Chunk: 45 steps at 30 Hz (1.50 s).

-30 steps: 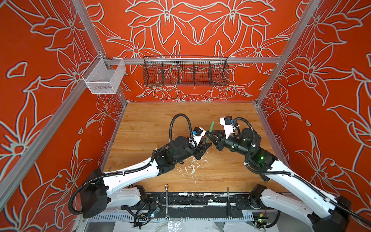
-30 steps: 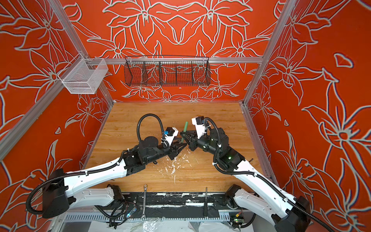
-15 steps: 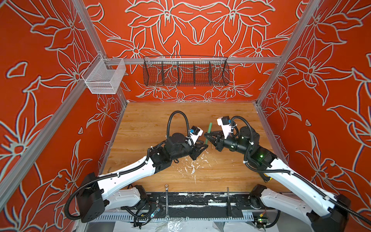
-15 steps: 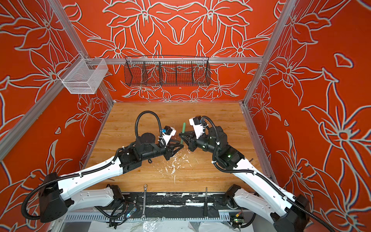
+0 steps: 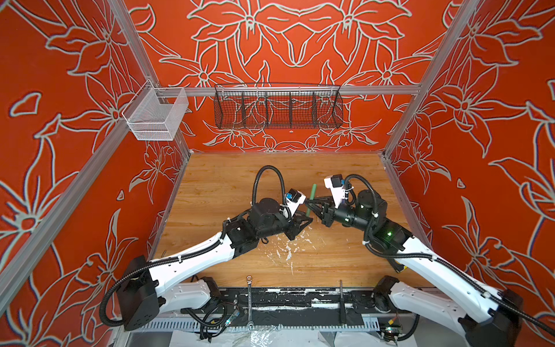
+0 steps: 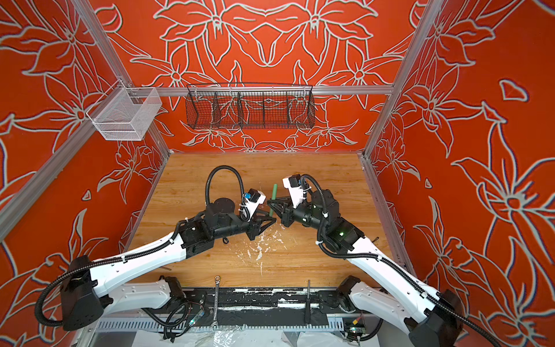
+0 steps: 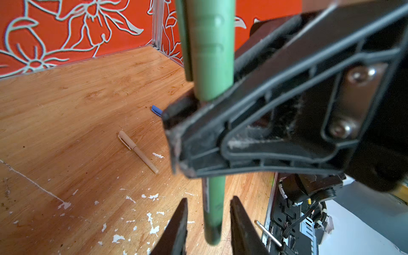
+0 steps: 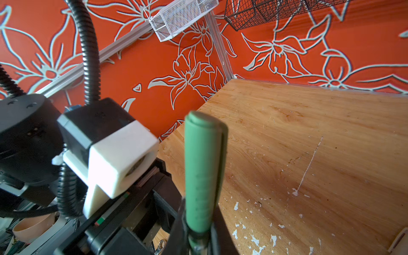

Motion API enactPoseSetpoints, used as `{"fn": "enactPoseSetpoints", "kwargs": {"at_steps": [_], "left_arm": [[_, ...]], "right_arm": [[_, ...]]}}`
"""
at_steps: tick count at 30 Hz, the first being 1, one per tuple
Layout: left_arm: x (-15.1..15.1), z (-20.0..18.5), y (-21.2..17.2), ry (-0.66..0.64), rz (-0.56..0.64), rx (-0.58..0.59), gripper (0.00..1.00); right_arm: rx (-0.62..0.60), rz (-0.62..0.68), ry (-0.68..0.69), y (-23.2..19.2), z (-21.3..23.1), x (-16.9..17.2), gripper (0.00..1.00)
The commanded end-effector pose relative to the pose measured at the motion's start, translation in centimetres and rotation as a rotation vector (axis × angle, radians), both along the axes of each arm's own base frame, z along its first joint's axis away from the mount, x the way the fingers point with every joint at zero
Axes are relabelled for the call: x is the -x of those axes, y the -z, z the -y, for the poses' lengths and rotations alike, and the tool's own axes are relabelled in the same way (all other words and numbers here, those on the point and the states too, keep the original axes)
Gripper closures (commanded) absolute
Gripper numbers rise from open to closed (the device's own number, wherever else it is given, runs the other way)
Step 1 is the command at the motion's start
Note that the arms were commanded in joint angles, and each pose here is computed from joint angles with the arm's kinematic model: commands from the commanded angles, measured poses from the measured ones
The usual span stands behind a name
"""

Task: Insert the pens into the pen caps
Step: 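Press the green cap down onto the pen while the left gripper holds it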

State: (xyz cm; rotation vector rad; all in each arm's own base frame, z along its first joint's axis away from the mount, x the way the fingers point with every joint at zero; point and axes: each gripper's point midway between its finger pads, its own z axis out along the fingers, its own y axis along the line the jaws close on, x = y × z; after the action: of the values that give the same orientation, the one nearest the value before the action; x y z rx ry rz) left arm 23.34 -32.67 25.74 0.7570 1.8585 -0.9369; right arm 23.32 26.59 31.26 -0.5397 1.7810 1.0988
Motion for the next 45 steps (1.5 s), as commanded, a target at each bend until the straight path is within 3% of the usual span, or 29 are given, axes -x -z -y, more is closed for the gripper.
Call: {"fn": "enactPoseSetpoints", "kwargs": {"at_steps": [1,4,11,13,19,24,31,45], "left_arm": [[-0.5,0.0,-1.9,-0.011,0.03,0.038,0.72],[-0.6,0.1,-1.9,-0.012,0.028,0.038,0.77],[-0.9,0.1,-1.5,-0.021,0.012,0.035,1.0],[-1.0,0.0,-1.3,-0.026,0.008,0.032,1.0],[-1.3,0.1,0.7,-0.025,-0.054,-0.005,1.0],[-0.7,0.2,1.6,-0.006,-0.091,-0.01,1.0],[-0.3,-0.2,2.3,-0.005,-0.099,-0.02,1.0],[-0.4,-0.6,2.6,-0.016,-0.09,-0.032,1.0]], "right_arm": [[-0.031,-0.001,-0.028,-0.2,-0.5,0.4,1.0],[-0.034,-0.008,-0.028,-0.1,-0.5,0.4,1.0],[-0.037,-0.014,-0.024,0.2,-0.4,0.5,1.0],[-0.027,-0.018,-0.012,0.4,-0.2,0.4,1.0],[0.025,0.011,0.054,-1.0,1.9,1.0,0.65],[0.066,0.023,0.142,-2.5,4.4,0.4,0.53],[0.061,-0.024,0.231,-3.3,5.1,-2.6,0.49],[0.067,-0.065,0.189,-3.1,3.1,-4.3,0.5]]}}
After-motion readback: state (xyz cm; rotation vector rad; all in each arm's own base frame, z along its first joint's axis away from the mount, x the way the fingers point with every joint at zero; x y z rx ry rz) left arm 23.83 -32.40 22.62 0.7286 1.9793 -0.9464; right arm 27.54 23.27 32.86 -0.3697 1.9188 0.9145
